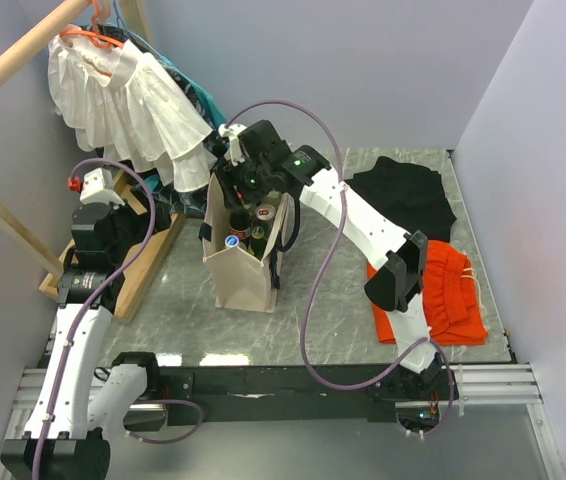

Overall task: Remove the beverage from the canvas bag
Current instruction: Take out the drink from the canvas bag.

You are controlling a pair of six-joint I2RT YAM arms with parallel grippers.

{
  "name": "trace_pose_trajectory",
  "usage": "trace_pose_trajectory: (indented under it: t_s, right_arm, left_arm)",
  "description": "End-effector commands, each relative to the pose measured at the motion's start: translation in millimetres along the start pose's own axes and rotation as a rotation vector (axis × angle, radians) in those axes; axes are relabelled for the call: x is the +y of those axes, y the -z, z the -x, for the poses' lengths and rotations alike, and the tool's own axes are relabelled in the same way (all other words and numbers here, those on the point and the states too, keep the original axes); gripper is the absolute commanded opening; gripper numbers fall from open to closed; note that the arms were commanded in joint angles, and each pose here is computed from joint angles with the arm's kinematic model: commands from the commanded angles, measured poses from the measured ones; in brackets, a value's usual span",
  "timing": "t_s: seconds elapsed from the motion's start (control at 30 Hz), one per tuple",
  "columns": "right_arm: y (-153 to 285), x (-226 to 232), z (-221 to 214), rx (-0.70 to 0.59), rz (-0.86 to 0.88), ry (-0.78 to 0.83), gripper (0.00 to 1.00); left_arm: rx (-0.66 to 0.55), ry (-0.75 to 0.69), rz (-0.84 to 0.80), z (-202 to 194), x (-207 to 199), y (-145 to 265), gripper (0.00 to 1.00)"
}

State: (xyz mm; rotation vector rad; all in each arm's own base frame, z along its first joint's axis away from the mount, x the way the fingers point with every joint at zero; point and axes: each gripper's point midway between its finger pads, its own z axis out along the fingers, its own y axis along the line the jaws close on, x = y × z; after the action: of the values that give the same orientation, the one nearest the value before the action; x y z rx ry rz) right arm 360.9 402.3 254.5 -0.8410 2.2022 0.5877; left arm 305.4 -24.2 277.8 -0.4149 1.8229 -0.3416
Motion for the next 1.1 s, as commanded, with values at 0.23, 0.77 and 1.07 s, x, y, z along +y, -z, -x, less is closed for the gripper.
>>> trace_pose_trajectory:
  t_s: [0.23,0.77,1.07]
  right_arm:
    - [-1,3,12,-0.035,-0.005,0.028,0.71]
    - [-7,4,16,-0.046,0.007,0.025,0.67]
    - [-9,6,17,-0.053,0.014,0.022,0.65]
  left_arm:
    - [-0.052,-0.006,0.012,12,1,6,0.96]
    - [-0.065,-0.013,0.025,17,2,8,0.96]
    - [-0.071,-0.016,0.027,19,2,9,0.96]
